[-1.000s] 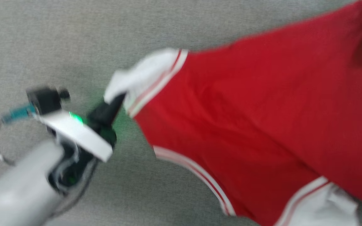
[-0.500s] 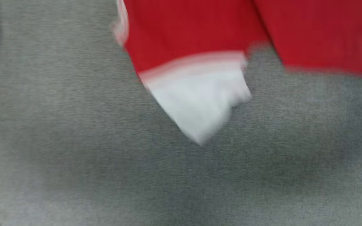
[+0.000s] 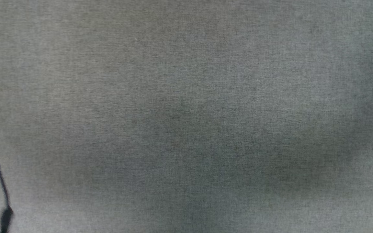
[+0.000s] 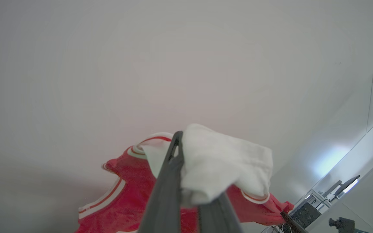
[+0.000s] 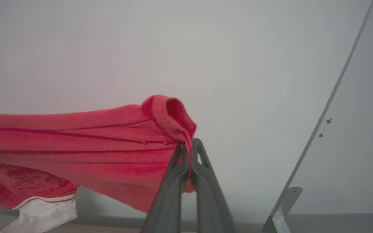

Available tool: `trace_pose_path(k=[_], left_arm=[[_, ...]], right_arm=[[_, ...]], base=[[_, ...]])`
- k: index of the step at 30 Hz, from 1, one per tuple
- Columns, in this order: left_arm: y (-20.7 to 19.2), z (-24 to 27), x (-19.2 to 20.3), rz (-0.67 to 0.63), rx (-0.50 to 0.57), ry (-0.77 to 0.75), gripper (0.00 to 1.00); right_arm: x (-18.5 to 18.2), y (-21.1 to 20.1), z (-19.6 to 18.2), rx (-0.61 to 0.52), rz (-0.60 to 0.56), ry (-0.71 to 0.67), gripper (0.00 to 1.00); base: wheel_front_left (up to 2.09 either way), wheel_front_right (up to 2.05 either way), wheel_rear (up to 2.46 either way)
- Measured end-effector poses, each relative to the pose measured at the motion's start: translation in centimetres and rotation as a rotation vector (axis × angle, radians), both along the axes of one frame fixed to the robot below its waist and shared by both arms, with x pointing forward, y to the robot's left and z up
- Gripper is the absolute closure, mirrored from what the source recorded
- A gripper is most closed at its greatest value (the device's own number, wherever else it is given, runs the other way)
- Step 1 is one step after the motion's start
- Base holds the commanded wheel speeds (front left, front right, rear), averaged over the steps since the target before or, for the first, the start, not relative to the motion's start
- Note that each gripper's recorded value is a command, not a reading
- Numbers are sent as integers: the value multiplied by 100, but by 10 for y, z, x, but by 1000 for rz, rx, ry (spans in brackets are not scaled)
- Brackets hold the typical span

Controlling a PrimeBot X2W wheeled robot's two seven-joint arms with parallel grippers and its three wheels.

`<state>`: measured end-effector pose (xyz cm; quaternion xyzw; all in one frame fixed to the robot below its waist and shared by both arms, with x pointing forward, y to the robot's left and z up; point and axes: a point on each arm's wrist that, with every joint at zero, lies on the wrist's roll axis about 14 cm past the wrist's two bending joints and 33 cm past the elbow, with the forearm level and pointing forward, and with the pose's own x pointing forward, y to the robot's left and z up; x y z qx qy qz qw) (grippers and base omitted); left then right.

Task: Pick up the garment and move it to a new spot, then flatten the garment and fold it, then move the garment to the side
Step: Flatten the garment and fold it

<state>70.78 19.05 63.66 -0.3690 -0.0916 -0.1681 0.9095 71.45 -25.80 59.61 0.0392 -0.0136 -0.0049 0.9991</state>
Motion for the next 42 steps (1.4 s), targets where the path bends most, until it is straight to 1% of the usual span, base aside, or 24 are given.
trace_pose_path(k=[2,3,5,6,7,9,10,12,14,18,21,25,29,33,36,40,42], left_arm=[[-9,-33,-15,-34,-30,64,100],[-11,-46,-24,-45,-63,89,100],[-21,-72,-47,-84,-72,143,100],[-24,-85,-60,-95,-98,167,100],[-28,-96,-74,-108,-137,198,100],[-41,-118,-106,-151,-142,249,100],[-44,-125,-122,-159,-162,266,100],[-48,-143,-154,-174,-151,317,100],[-48,-158,-185,-172,-166,367,100],[-56,-167,-235,-196,-168,420,100],[-58,-167,-264,-201,-176,442,100],[-60,-175,-298,-221,-112,477,100],[-61,-183,-323,-234,-92,518,100],[-64,-185,-340,-243,-116,549,100],[-67,-183,-347,-258,-117,549,100],[-72,-174,-338,-285,-110,510,100],[-75,-167,-325,-309,-79,470,100]], right_arm=[[-6,3,-31,13,16,63,100],[-12,4,-45,12,24,97,100],[-26,9,-71,19,46,148,100],[-35,12,-85,21,61,178,100],[-46,15,-99,23,76,208,100],[-71,22,-123,10,110,269,100],[-85,23,-133,8,121,299,100],[-113,26,-149,23,146,352,100],[-142,27,-161,42,160,411,100],[-191,25,-163,60,175,488,100],[-220,28,-161,75,190,532,100],[-255,28,-163,105,191,591,100],[-288,22,-168,140,159,638,100],[-321,15,-173,175,112,681,100],[-335,9,-170,201,73,681,100],[-334,6,-166,223,53,655,100],[-328,8,-164,242,60,636,100]], base=[[0,0,0],[0,0,0],[0,0,0],[0,0,0],[0,0,0],[0,0,0],[0,0,0],[0,0,0],[0,0,0],[0,0,0],[0,0,0],[0,0,0],[0,0,0],[0,0,0],[0,0,0],[0,0,0],[0,0,0]])
